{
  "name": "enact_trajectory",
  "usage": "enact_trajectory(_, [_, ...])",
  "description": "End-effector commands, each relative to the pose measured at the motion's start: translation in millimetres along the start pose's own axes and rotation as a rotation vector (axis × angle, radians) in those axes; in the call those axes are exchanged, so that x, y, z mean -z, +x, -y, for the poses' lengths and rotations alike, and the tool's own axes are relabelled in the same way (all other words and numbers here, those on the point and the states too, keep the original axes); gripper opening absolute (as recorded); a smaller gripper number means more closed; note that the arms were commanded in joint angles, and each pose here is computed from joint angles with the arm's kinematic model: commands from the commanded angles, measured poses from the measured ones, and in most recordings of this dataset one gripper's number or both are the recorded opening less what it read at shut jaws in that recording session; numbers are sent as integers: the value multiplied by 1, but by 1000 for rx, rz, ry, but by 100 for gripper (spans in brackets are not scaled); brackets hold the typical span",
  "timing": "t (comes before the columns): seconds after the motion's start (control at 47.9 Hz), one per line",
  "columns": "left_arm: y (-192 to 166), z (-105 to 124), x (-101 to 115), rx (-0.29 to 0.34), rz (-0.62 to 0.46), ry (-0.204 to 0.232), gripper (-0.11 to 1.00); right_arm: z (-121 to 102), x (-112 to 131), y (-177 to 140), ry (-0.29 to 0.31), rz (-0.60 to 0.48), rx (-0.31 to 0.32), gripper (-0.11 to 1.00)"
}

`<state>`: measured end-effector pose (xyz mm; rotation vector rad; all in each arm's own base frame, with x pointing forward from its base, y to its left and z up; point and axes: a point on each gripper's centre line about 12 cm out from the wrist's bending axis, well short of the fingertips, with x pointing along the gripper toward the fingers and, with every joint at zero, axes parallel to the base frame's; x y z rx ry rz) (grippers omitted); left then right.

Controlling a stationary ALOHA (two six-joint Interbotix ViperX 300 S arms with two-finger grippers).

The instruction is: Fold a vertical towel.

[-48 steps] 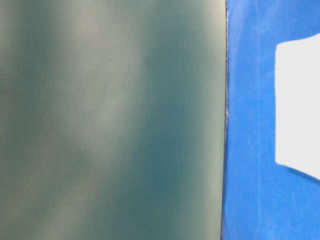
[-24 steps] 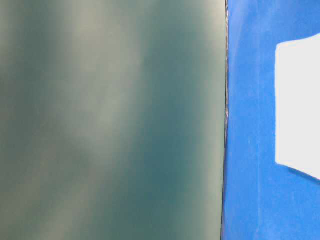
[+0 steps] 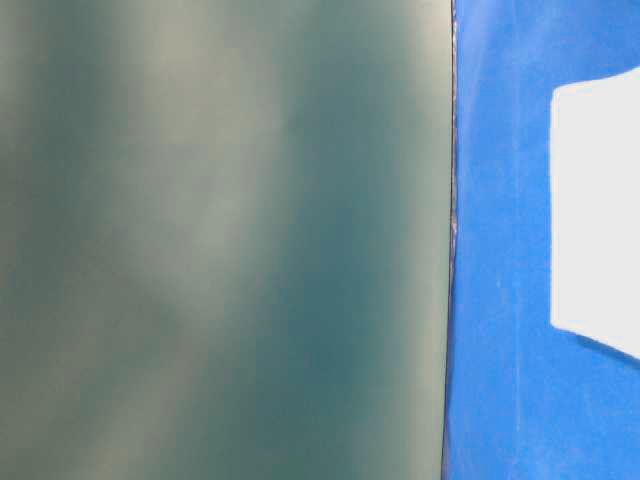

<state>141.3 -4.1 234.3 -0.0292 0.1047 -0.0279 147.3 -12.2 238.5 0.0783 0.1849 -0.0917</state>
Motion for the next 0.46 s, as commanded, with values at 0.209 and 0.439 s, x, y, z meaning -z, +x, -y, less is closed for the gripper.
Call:
enact_trajectory(0.209, [1,0,-4,-3,6,-2,56,0,-4,2,5,0,-1,52])
enact_trajectory(0.439, [1,0,-4,-3,6,-2,56,0,-3,2,5,-2,-1,52])
